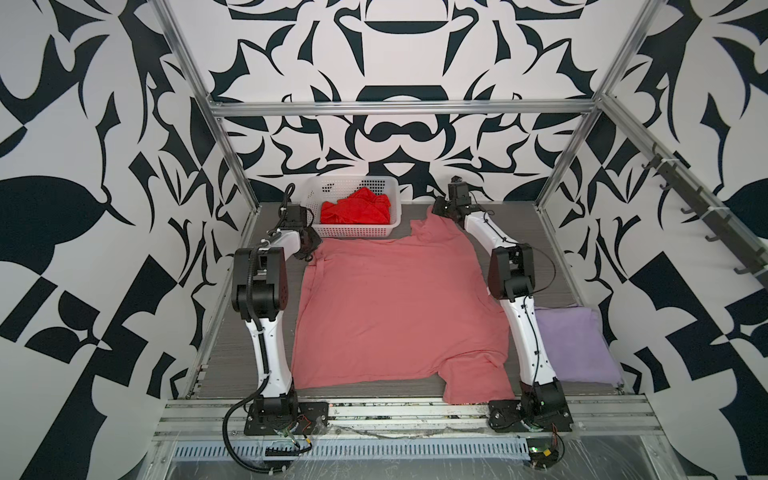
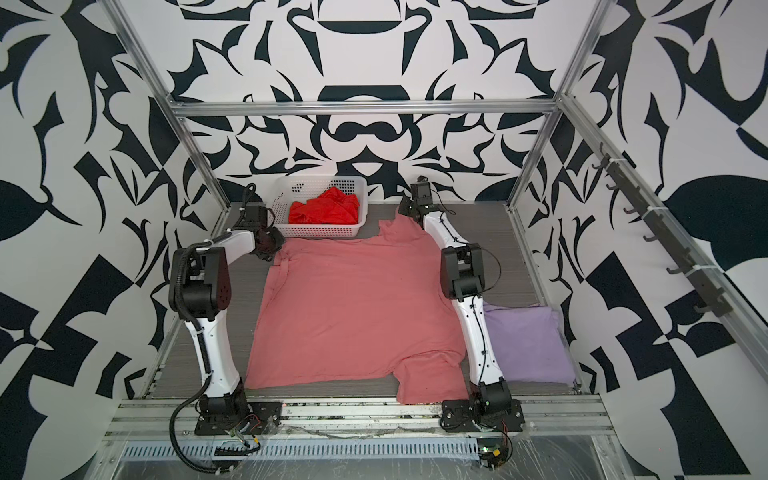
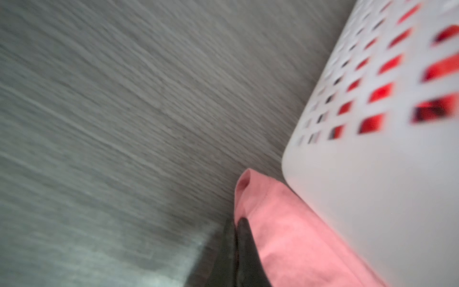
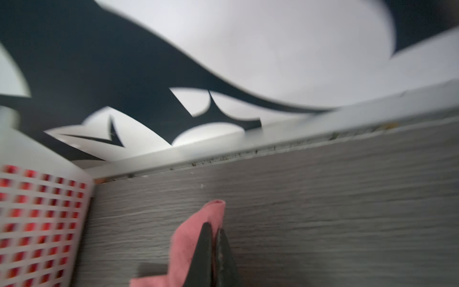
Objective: Fold and stack the t-shirts
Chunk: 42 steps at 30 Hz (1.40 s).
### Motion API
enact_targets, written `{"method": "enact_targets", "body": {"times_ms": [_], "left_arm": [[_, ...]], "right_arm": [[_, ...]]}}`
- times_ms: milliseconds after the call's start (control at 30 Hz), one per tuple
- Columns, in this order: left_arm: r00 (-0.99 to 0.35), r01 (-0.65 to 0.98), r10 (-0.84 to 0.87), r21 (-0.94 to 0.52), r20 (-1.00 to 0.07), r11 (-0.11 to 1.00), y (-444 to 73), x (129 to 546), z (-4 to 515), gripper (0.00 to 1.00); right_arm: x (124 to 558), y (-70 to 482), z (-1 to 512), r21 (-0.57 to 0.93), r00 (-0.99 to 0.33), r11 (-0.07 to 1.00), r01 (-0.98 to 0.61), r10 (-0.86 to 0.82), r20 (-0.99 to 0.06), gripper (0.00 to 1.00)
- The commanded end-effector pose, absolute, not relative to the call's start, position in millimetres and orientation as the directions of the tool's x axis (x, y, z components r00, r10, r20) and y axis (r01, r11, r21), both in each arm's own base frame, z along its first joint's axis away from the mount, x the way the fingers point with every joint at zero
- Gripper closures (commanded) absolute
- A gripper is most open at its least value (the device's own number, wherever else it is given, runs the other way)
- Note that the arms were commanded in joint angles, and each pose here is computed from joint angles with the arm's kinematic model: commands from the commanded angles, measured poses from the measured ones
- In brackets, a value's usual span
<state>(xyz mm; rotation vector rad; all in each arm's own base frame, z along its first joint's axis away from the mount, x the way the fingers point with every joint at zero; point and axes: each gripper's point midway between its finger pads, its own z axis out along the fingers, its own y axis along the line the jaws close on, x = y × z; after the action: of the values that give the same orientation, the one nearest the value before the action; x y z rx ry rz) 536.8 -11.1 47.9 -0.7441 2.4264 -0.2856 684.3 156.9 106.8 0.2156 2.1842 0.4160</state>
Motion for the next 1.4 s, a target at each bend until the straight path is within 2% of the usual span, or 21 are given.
{"method": "enact_targets", "body": {"times_ms": [0, 300, 500, 700, 1067, 1367], "left_arm": [[-0.577, -0.343, -0.541, -0.421, -0.612, 0.84, -12, 557, 120, 1.0], [-0.572, -0.294, -0.476, -0.374, -0.668, 0.879, -9, 533, 147, 1.0], [-0.59, -0.286, -0.445, -0.341, -0.673, 0.896, -7, 508, 147, 1.0], [-0.628, -0.297, -0.411, -0.285, -0.661, 0.911, -3, 483, 136, 1.0], [-0.655, -0.406, -0.453, -0.224, -0.605, 0.886, 12, 436, 94, 1.0], [-0.686, -0.442, -0.491, -0.23, -0.536, 0.867, 9, 415, 64, 1.0]], "right_arm": [[679, 142, 191, 0.325, -0.482, 0.945, -0.035, 0.269, -0.834, 1.0], [626, 123, 214, 0.259, -0.489, 0.966, -0.012, 0.221, -0.844, 1.0], [573, 102, 220, 0.196, -0.526, 0.98, 0.036, 0.186, -0.83, 1.0], [516, 79, 223, 0.189, -0.528, 0.975, 0.115, 0.221, -0.82, 1.0], [436, 43, 178, 0.17, -0.562, 0.942, 0.29, 0.311, -0.766, 1.0], [407, 49, 130, 0.115, -0.635, 0.936, 0.333, 0.313, -0.706, 1.0]]}}
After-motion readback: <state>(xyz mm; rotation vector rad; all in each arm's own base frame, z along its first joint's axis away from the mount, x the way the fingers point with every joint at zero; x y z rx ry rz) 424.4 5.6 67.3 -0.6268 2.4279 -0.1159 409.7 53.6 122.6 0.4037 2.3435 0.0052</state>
